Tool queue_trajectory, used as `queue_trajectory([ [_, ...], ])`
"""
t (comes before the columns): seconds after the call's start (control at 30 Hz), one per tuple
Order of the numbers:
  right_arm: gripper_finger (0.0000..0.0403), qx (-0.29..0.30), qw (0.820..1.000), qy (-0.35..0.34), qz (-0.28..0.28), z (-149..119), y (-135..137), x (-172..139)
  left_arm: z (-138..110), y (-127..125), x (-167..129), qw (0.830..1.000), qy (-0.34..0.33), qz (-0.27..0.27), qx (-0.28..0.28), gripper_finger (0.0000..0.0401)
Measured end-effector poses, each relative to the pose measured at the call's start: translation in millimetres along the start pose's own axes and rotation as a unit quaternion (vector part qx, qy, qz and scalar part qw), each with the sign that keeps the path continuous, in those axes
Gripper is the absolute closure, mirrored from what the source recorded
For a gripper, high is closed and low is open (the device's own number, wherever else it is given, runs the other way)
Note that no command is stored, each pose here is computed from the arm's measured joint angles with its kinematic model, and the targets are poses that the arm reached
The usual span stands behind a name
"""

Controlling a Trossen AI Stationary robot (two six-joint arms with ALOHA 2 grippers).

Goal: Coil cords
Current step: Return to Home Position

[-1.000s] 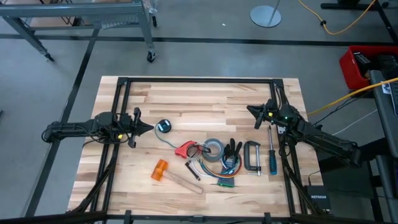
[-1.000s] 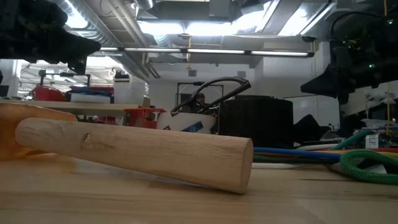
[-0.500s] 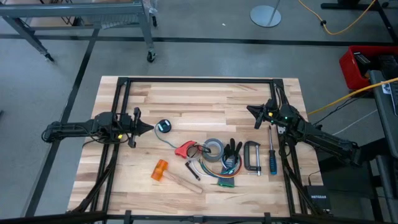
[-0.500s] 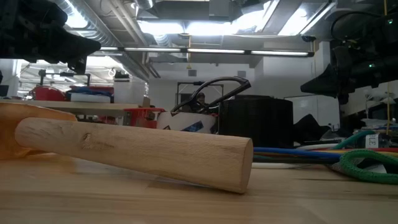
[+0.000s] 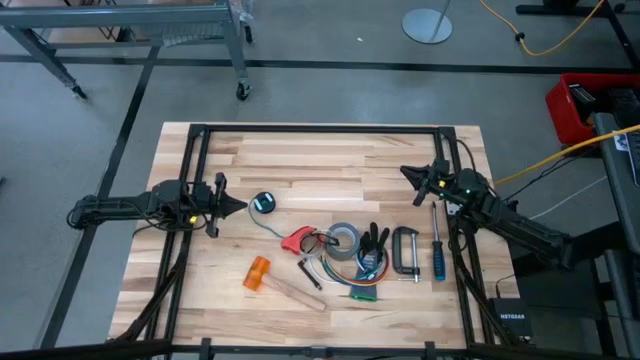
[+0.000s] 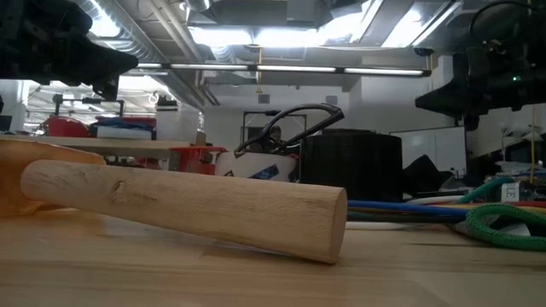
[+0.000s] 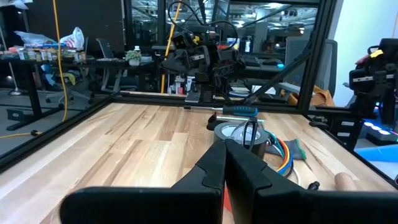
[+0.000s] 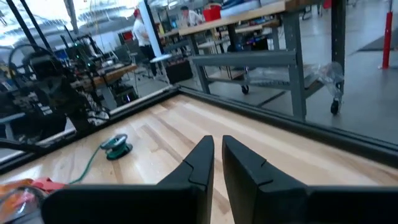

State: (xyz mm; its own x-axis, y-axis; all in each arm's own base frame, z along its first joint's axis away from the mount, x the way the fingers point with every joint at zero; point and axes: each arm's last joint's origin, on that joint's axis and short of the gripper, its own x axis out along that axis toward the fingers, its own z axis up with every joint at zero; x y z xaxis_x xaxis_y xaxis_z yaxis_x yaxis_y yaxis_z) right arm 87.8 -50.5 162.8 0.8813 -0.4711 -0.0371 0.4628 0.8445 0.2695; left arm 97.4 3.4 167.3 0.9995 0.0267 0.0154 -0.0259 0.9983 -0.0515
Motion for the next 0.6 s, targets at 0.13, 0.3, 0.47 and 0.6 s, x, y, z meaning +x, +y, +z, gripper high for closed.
queue_trajectory([
  [0.13, 0.0365, -0.001, 1.000, -0.008, 0.022, 0.9, 4.4, -1.5, 0.0, 0.0, 0.0, 1.000, 0.000, 0.000, 0.000, 0.0400],
  [0.3, 0.0365, -0.002, 0.998, -0.001, 0.060, -0.6, 11.7, -2.3, 0.0, 0.0, 0.0, 1.000, 0.000, 0.000, 0.000, 0.0400],
  [0.47, 0.0365, -0.003, 0.996, 0.008, 0.093, -2.5, 18.3, -3.1, 0.0, 0.0, 0.0, 1.000, 0.000, 0.000, 0.000, 0.0400],
  [0.6, 0.0365, -0.003, 0.994, 0.013, 0.112, -3.5, 21.9, -3.8, 0.0, 0.0, 0.0, 1.000, 0.000, 0.000, 0.000, 0.0400],
])
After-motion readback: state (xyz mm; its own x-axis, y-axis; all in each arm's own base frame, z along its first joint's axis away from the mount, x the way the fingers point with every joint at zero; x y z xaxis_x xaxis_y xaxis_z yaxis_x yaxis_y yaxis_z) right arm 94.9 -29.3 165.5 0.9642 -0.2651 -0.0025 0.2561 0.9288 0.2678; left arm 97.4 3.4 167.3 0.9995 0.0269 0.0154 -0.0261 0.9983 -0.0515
